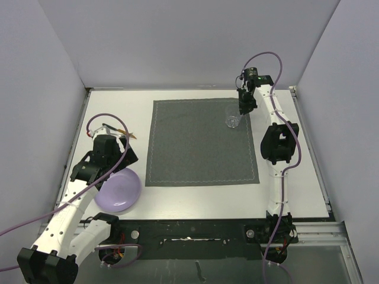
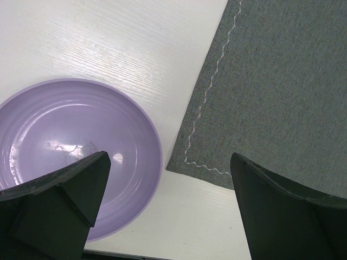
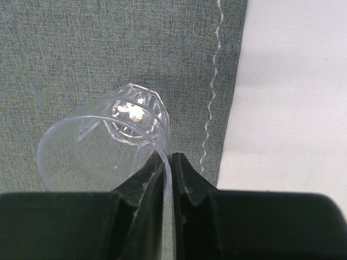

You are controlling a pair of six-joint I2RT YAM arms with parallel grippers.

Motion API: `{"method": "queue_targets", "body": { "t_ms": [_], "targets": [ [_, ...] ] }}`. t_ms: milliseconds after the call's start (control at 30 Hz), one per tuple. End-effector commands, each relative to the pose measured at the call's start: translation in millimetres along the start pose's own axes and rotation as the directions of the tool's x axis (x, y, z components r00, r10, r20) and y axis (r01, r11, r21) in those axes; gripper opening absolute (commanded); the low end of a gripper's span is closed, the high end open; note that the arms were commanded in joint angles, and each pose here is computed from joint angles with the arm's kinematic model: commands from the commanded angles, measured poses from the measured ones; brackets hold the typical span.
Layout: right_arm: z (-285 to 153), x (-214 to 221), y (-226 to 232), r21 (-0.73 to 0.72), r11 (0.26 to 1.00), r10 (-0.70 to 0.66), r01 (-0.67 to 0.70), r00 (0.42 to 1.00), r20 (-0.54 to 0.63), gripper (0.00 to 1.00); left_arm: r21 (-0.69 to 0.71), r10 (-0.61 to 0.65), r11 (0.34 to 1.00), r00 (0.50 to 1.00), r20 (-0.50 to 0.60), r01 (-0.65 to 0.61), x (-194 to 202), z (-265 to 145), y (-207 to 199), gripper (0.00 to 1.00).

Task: Set the dinner table for one person
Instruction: Place the cup on the napkin.

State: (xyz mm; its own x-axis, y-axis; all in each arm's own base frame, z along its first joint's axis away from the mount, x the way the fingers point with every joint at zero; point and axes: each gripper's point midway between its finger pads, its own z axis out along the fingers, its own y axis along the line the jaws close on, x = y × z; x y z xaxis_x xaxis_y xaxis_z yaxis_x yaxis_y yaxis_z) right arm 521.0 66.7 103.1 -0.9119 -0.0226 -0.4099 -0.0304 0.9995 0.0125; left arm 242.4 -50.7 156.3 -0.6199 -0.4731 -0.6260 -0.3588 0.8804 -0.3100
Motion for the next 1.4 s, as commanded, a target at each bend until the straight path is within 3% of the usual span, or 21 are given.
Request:
{"method": "queue_targets", "body": {
  "t_ms": [0,867,933,1100,1200,1367],
  "targets": [
    [-6.9,-22.8,1.9,-0.023,0.999,0.024,-0.022,0.996,0.081,0.00,0.029,-0.004,1.000,0.999,0.034,0.003,-10.8,-1.9,-7.4,0.94],
    [6.5,-15.4,-3.0,-0.010,1.000,0.016,-0.016,0.999,0.052,0.02,0.027,-0.002,1.000,1.000,0.024,0.001,-8.1,0.9,-7.1,0.94],
    [6.7,-15.2,-3.1,-0.010,1.000,0.016,-0.016,0.998,0.053,0.10,0.025,-0.001,1.000,1.000,0.023,0.001,-7.7,1.2,-6.9,0.94],
    [1.2,-18.2,-2.8,-0.015,1.000,0.016,-0.015,0.997,0.075,0.46,0.028,0.000,1.000,1.000,0.023,0.000,-8.4,1.3,-7.8,0.94],
    [-2.4,-20.9,-2.0,-0.016,1.000,0.015,-0.014,0.996,0.087,0.54,0.030,0.002,1.000,1.000,0.020,-0.003,-7.8,2.2,-8.3,0.94],
    [-9.5,-24.7,-1.7,-0.020,1.000,0.016,-0.014,0.994,0.107,0.57,0.032,0.005,0.999,1.000,0.013,-0.005,-6.5,3.0,-8.9,0.94]
  ]
}}
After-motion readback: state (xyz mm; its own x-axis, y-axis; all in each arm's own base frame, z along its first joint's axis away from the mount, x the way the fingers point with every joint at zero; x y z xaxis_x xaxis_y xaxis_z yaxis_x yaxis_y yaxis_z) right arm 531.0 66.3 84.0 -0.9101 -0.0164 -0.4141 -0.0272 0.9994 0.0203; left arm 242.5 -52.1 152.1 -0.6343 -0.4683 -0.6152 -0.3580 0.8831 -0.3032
